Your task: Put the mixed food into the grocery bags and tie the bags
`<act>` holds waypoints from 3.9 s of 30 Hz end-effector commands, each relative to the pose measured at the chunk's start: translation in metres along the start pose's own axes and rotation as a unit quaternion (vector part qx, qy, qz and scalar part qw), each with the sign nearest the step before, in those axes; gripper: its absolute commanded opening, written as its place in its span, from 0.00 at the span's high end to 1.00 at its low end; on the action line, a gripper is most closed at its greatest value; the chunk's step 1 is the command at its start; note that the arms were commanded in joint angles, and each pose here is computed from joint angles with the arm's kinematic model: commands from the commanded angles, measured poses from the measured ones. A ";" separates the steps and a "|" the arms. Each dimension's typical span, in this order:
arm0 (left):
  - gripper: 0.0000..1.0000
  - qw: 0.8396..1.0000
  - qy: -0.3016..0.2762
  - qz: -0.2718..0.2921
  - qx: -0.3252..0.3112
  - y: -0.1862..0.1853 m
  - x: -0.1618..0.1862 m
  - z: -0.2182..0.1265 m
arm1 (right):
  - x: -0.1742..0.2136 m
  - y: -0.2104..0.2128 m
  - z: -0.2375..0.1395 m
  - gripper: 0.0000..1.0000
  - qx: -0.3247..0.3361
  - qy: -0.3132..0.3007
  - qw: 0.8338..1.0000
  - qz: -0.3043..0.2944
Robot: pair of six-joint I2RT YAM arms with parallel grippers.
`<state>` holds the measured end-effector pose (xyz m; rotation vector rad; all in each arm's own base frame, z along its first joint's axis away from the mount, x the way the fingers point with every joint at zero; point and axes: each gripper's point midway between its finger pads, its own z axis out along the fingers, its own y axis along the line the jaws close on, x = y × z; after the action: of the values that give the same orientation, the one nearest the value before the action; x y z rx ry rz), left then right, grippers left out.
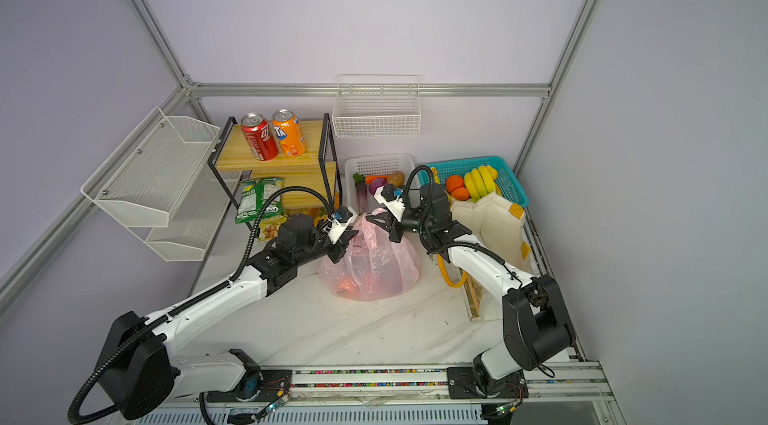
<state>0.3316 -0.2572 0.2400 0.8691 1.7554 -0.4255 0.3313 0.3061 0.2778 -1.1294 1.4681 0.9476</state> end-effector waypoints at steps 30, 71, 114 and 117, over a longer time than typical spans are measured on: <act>0.32 0.985 -0.109 -0.102 0.087 -0.025 -0.074 -0.056 | -0.028 0.023 -0.018 1.00 -0.023 -0.048 0.998 -0.039; 0.86 0.996 -0.056 0.043 0.051 -0.001 -0.070 0.006 | -0.026 0.026 -0.017 1.00 -0.032 -0.050 0.998 -0.030; 0.83 0.992 -0.046 0.105 0.052 -0.004 -0.052 -0.004 | 0.016 -0.003 0.001 0.97 -0.020 0.045 0.998 -0.025; 0.73 0.994 -0.039 0.102 0.021 0.004 -0.044 -0.009 | 0.011 -0.001 -0.004 1.00 -0.011 0.041 0.999 -0.035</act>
<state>0.3383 -0.2758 0.2706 1.0963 1.6043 -0.4064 0.3334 0.3032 0.2492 -1.2311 1.5332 0.9227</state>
